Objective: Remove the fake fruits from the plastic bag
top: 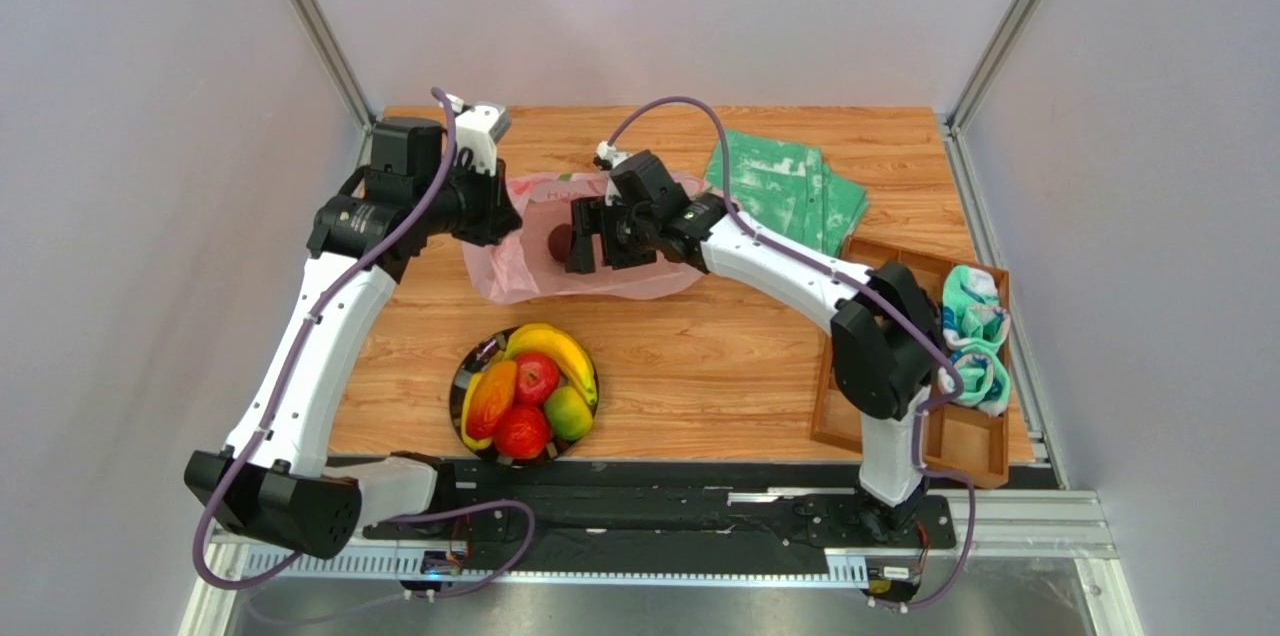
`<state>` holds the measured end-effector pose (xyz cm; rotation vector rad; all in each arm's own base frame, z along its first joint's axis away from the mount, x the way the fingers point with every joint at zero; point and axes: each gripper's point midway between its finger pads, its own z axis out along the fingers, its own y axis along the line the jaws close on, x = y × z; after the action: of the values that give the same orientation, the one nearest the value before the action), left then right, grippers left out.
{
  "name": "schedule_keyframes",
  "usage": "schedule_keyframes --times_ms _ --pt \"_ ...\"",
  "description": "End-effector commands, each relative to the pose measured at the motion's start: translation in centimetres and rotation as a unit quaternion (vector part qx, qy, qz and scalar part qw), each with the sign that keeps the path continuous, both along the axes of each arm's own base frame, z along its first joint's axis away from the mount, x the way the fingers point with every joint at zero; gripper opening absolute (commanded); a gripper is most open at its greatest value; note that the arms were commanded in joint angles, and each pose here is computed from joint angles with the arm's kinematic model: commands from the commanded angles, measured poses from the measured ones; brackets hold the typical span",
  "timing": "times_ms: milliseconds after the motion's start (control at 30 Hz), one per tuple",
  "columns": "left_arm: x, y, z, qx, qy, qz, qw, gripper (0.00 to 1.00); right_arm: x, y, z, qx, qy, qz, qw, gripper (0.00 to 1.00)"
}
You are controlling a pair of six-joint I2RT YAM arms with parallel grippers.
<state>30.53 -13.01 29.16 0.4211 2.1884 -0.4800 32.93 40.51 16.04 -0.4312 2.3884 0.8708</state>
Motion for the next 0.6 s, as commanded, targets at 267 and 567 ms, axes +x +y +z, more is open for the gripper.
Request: schedule_keyframes --times_ms 267,567 --pt "-4.4 -0.6 -2.7 -0.019 0.052 -0.041 0.998 0.00 6.7 4.1 -3.0 -0.098 -0.121 -0.143 0.977 0.99" --pt "-7.6 0.3 -2.0 -0.001 0.063 -0.056 0.996 0.00 7.9 3.0 -3.9 -0.146 -0.171 -0.142 0.964 0.98"
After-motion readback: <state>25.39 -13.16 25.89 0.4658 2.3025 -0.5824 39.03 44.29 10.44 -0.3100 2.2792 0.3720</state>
